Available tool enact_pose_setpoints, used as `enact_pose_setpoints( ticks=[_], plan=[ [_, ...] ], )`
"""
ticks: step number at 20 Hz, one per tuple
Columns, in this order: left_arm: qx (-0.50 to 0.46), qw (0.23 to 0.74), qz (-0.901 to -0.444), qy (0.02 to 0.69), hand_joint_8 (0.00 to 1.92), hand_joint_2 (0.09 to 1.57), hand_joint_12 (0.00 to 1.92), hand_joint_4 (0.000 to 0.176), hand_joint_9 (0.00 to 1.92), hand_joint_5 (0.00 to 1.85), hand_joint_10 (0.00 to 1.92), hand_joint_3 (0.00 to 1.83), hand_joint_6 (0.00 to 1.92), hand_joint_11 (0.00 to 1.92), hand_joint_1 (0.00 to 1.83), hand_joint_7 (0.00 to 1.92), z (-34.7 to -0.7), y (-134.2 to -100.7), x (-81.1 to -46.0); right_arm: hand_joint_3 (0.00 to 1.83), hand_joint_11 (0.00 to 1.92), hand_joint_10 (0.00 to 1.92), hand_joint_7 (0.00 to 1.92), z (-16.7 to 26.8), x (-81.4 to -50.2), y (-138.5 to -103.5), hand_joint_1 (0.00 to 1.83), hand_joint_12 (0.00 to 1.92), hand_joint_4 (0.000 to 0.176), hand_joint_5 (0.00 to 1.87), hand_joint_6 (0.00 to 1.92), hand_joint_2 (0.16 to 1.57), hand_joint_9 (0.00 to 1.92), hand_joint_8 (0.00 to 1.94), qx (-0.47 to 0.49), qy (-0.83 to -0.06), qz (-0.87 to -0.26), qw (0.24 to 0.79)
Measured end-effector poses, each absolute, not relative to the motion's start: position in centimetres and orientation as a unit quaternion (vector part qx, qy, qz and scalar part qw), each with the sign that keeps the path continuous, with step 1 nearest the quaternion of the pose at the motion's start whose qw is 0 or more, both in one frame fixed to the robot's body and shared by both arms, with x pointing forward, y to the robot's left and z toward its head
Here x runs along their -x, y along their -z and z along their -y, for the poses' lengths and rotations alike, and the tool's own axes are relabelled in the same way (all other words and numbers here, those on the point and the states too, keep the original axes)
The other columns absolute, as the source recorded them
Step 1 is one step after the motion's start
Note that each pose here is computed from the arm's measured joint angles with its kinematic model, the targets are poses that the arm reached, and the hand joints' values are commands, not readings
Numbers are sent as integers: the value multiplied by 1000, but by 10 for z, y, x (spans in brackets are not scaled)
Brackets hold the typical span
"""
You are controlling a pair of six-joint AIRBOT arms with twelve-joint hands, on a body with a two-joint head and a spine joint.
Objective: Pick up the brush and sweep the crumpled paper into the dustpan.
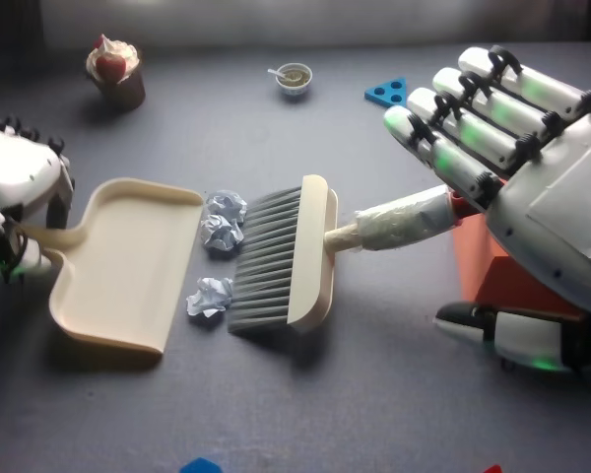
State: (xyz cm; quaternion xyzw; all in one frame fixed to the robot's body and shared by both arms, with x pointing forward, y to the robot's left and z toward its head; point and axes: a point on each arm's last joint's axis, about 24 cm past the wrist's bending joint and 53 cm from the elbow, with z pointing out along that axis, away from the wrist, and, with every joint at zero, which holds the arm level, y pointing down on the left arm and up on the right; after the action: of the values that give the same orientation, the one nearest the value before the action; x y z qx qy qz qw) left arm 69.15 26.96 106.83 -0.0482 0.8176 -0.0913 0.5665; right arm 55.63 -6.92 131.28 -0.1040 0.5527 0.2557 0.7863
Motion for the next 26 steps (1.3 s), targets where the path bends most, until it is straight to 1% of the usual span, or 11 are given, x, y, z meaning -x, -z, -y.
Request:
enact_pose_setpoints(
  ticks=[1,2,4,5,6,9,12,15,21,22,26],
  plan=[
    [48,570,-815,94,1,1104,522,0,356,1011,1,0,929,165,1106,402,-269,-1072,-694,10,76,1,23,70,-555,-1314,721,1,0,0,0,966,49,3,103,-246,-540,798],
    [46,571,-814,95,3,1088,519,0,368,1048,2,0,865,174,1136,423,-268,-1075,-696,5,71,3,33,71,-554,-1310,784,0,0,0,0,964,55,6,102,-234,-533,807],
    [48,569,-814,101,1,1089,519,0,356,1045,1,0,872,167,1119,410,-265,-1076,-698,0,99,9,46,69,-551,-1300,958,12,0,0,0,923,79,7,102,-218,-528,814],
    [51,569,-814,104,2,1084,520,0,362,1056,2,0,854,171,1121,417,-263,-1076,-698,0,99,4,32,67,-549,-1298,989,12,0,0,0,928,68,1,103,-215,-525,817],
    [52,567,-815,107,5,1082,525,0,373,1062,4,0,846,186,1126,437,-260,-1074,-698,12,101,2,30,64,-547,-1301,1012,13,0,0,0,975,68,0,102,-207,-513,827],
    [52,562,-817,113,0,1087,525,0,365,1048,0,0,865,152,1136,423,-255,-1071,-701,17,97,0,15,60,-546,-1305,1017,11,0,0,0,1005,53,0,97,-189,-490,845],
    [53,565,-816,112,0,1093,540,0,343,1033,1,1,889,142,1134,407,-256,-1071,-704,8,78,1,27,51,-553,-1295,1013,3,0,14,2,1002,59,2,93,-173,-495,847],
    [56,566,-815,113,3,1079,572,0,358,1069,4,0,832,151,1135,421,-258,-1071,-707,6,95,3,38,42,-558,-1286,1005,10,0,25,5,1002,64,5,92,-166,-502,844],
    [61,572,-809,119,1,1091,644,0,335,1040,1,1,879,87,1117,401,-255,-1076,-712,6,74,1,0,34,-562,-1275,977,1,0,0,0,1019,32,0,71,-159,-514,840],
    [61,572,-809,119,5,1082,657,0,360,1063,6,0,842,101,1124,425,-255,-1076,-713,1,108,5,45,31,-563,-1274,971,15,0,34,3,1008,70,4,71,-156,-513,841],
    [63,570,-810,125,0,1074,638,0,321,1079,0,0,815,86,1125,392,-249,-1072,-713,3,92,0,19,27,-571,-1267,962,9,0,30,0,1020,63,0,65,-147,-513,844]
  ],
)
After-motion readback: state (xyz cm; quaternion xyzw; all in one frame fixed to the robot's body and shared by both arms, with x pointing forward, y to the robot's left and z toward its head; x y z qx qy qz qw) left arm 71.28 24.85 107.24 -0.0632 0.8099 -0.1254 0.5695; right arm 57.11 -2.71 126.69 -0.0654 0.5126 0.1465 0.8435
